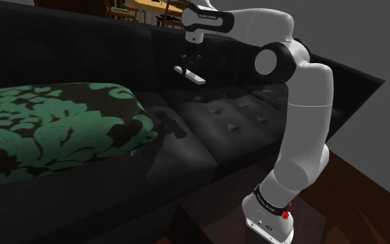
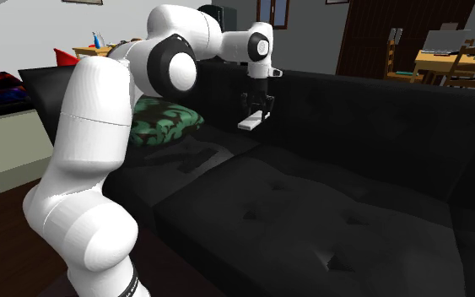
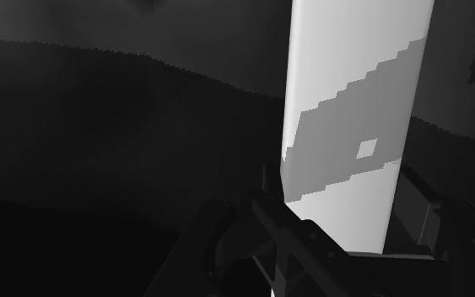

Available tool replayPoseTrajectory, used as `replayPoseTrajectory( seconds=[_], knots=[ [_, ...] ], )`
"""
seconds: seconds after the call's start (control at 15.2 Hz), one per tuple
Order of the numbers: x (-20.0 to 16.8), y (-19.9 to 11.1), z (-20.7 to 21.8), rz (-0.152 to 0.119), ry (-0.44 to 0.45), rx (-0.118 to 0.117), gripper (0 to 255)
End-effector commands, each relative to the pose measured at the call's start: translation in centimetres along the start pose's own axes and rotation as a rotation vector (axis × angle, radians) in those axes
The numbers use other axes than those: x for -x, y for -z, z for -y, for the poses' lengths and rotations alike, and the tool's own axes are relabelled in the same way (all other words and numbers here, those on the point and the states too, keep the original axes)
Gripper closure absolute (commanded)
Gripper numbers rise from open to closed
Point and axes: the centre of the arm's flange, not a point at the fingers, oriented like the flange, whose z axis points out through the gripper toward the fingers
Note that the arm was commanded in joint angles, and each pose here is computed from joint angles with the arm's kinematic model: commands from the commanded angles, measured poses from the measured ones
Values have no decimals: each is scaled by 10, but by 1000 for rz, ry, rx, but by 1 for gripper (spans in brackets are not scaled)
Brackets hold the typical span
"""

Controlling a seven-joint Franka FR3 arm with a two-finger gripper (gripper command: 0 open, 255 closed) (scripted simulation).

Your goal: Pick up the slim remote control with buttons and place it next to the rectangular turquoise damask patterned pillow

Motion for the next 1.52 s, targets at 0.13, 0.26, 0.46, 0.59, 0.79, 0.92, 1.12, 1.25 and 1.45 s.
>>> replayPoseTrajectory(
  seconds=[0.13,0.26,0.46,0.59,0.79,0.92,1.12,1.25,1.45],
  knots=[
    [1,22,-1,0,0,0,255],
    [2,32,-1,0,0,0,255],
    [3,48,-1,0,0,0,255],
    [4,58,-1,0,0,0,255],
    [5,74,-1,0,0,0,255],
    [5,84,-1,0,0,0,255],
    [22,83,35,0,0,0,255],
    [33,82,59,0,0,0,255],
    [49,81,95,0,0,0,255]
  ],
)
